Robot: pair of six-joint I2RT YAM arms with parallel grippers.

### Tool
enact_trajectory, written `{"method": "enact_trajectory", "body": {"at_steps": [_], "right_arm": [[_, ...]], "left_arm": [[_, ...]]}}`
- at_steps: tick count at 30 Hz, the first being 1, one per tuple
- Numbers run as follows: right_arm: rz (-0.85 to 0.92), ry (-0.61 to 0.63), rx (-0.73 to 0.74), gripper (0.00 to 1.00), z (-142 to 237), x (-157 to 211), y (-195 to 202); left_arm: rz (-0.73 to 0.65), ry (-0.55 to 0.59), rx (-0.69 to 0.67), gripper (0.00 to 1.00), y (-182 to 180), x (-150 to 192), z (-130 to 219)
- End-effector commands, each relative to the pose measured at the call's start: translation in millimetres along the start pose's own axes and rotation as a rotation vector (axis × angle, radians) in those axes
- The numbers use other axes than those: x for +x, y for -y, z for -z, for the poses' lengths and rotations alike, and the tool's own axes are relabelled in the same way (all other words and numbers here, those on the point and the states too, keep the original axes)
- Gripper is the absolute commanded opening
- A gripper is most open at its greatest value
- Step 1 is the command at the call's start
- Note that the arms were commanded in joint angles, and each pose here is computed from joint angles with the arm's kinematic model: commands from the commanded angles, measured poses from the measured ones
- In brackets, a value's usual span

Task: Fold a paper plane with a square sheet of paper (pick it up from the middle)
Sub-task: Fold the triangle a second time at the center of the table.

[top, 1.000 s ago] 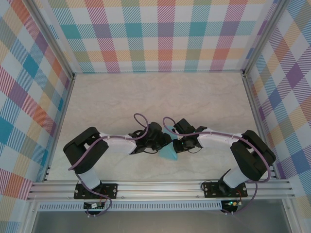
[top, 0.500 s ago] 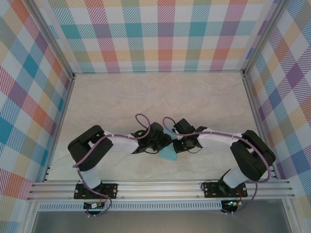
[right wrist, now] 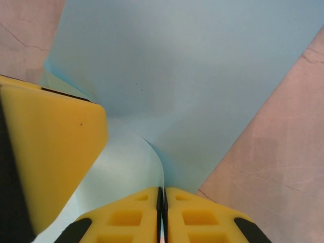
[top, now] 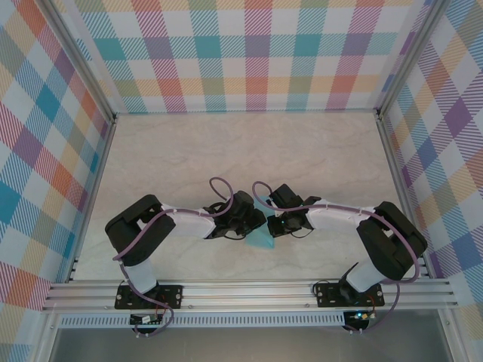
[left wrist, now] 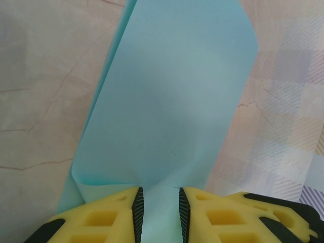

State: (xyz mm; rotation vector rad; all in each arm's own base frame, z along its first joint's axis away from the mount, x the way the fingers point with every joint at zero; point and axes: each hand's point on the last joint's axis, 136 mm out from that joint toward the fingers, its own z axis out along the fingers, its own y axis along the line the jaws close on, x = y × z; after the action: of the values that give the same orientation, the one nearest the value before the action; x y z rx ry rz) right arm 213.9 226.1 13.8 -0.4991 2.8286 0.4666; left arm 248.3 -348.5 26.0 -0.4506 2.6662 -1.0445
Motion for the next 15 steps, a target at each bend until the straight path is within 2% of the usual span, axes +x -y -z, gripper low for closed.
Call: {"method": "enact_trajectory", "body": {"at_steps": [1,6,11,13,15], "right_arm": [[-0.009,-0.042,0.039,0.12,-7,8,9],[-0.026,-0.021,0.043,0.15,0,5,9],[-0.045,0.077,0.041,0.39,39,-7,5],[-0.051,0.115,0.021,0.41,52,-6,3],[-0.079,0.126,-0.02,0.38,59,0,-1]], "left_arm": [[-0.026,-0.022,-0.063,0.28,-21,12,-2],[-0.03,-0.035,-0.076,0.27,-27,16,-5],[-0.027,-0.038,-0.085,0.27,-32,18,-7],[-0.027,-0.037,-0.086,0.27,-32,18,-8],[-0.03,-0.037,-0.086,0.27,-32,18,-8]]}}
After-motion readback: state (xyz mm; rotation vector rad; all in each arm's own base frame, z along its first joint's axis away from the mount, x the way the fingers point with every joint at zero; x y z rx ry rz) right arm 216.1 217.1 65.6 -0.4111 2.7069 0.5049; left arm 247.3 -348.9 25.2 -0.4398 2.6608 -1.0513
